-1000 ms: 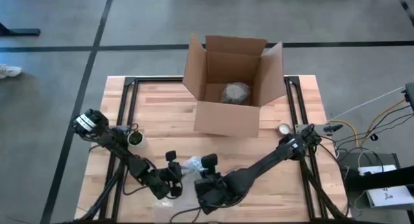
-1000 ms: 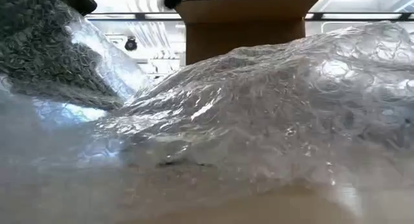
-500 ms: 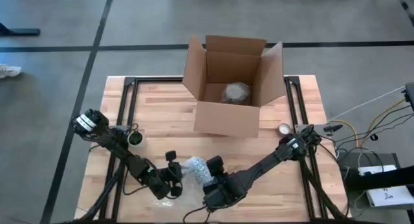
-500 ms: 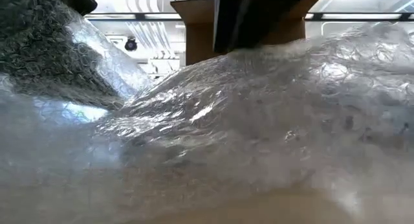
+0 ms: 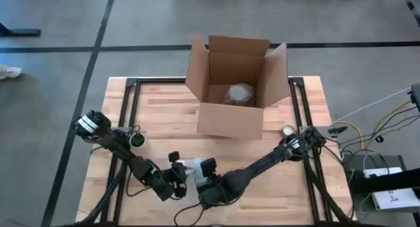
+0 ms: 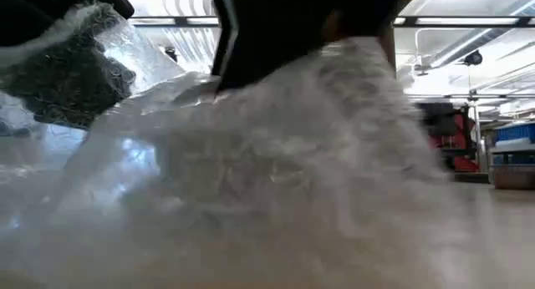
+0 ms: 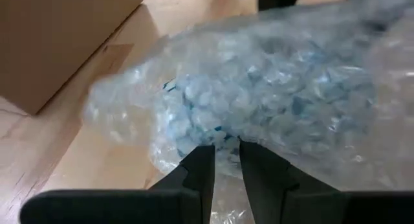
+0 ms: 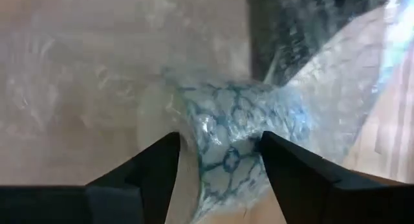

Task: Wrap mug
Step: Wrap the blue patterned mug with the bubble wrap

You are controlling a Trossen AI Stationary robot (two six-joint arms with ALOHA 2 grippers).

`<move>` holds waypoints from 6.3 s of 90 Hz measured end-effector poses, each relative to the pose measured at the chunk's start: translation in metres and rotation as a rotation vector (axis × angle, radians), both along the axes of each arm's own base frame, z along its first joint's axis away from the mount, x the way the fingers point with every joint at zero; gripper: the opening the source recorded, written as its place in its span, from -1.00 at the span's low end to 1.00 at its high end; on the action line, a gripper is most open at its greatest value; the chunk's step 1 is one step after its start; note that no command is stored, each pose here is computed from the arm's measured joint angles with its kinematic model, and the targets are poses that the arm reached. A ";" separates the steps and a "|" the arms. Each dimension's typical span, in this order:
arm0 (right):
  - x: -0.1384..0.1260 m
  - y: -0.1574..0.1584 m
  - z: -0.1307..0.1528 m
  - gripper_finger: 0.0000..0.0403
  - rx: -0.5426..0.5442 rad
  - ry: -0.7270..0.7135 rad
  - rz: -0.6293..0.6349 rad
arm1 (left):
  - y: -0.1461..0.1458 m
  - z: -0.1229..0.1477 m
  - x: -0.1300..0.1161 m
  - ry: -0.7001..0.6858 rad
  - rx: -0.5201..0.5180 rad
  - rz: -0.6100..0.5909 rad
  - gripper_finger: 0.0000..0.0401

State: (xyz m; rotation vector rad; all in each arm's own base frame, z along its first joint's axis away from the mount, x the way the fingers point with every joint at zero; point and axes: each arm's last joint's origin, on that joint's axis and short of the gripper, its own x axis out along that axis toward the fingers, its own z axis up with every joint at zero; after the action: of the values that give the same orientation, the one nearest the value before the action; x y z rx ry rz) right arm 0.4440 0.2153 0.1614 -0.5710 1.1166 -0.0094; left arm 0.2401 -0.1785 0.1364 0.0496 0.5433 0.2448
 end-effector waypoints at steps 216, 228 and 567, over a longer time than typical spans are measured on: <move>-0.001 0.003 -0.033 -0.86 -0.440 0.019 0.134 | 0.027 -0.037 0.001 0.045 -0.041 -0.085 -1.00; 0.001 0.001 -0.032 -0.86 -0.466 0.048 0.183 | 0.025 -0.043 0.005 0.009 -0.072 -0.080 -0.99; 0.012 -0.006 -0.030 -0.91 -0.456 0.073 0.315 | 0.163 0.035 -0.052 0.464 -0.365 -0.094 -0.02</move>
State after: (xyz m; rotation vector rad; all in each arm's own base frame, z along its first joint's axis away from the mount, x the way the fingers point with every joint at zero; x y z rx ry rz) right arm 0.4560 0.2088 0.1314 -1.1591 1.0889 0.0299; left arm 0.1882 -0.0157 0.1712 -0.2272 1.0375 0.0361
